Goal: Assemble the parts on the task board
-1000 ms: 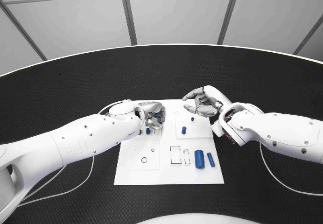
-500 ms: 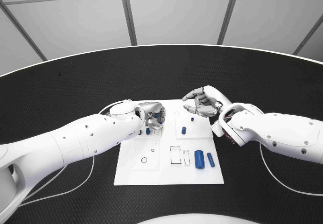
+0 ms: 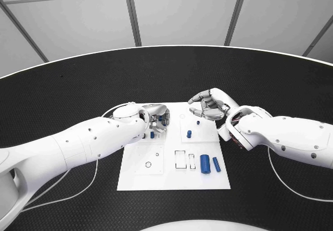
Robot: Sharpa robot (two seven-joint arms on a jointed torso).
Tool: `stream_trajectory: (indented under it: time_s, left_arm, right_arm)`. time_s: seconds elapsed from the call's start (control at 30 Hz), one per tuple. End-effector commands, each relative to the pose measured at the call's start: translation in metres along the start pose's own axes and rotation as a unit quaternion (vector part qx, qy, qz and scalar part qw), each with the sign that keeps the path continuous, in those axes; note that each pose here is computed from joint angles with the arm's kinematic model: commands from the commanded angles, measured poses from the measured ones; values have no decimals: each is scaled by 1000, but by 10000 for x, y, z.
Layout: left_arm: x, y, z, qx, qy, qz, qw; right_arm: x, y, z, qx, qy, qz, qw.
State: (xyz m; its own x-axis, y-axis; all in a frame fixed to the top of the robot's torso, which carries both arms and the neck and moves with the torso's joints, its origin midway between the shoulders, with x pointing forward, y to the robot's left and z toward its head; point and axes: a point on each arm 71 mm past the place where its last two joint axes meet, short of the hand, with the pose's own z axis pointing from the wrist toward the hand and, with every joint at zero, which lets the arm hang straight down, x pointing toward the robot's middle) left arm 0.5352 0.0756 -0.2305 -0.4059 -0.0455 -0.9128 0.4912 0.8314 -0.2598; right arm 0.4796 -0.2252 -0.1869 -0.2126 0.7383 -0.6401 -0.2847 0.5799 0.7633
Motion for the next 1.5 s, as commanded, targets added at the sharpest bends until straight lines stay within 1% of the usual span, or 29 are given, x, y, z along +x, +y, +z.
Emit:
stream_trajectory:
  time_s: [0.03,0.7,1.5]
  left_arm:
    - [-2,1,3,0,-1,0,1000]
    - [7,46,-2,-8,7,1,1000]
    - [-4,96,-31,-15,0,0,1000]
  right_arm:
    - [1,1,0,0,0,0,1000]
    - [4,-1,6,0,1,0,1000]
    - [7,-2,9,-1,2,0,1000]
